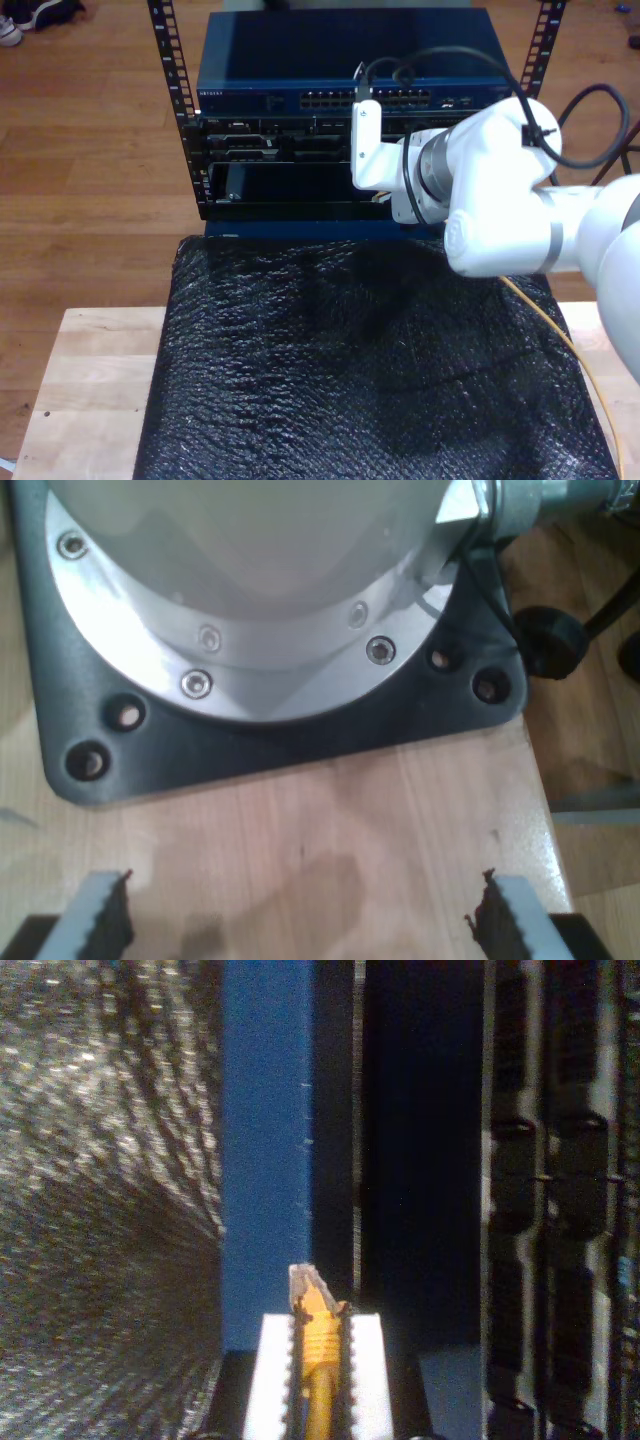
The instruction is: Grab the cable and plug it in
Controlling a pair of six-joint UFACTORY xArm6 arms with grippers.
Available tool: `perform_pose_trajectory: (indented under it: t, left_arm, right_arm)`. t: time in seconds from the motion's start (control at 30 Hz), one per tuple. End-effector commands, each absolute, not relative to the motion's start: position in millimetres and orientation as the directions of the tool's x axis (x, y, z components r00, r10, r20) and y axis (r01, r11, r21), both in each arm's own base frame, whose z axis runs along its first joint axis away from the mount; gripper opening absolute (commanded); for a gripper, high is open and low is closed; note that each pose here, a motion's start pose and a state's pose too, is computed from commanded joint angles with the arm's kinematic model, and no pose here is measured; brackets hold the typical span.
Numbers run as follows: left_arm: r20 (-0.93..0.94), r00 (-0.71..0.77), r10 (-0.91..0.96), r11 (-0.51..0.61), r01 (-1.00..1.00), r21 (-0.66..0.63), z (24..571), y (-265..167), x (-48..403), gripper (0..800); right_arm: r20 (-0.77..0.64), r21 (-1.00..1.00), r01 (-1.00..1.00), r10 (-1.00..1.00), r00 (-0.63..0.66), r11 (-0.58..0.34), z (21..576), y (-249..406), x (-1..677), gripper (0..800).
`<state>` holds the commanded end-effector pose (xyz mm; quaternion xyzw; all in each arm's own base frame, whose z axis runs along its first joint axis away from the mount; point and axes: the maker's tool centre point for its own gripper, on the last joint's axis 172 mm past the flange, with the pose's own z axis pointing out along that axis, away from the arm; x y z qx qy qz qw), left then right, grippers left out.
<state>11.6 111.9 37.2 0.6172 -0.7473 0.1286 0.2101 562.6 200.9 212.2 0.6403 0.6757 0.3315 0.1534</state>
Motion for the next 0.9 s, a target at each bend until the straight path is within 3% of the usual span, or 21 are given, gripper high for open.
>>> perform_pose_trajectory:
  t: [0.9]
  left_arm:
    - [0.473,-0.148,-0.869,0.204,-0.977,0.068,37.2,111.9,11.6,800]
  right_arm:
    - [0.156,0.867,0.497,0.964,-0.217,-0.028,284.6,184.4,545.5,0]
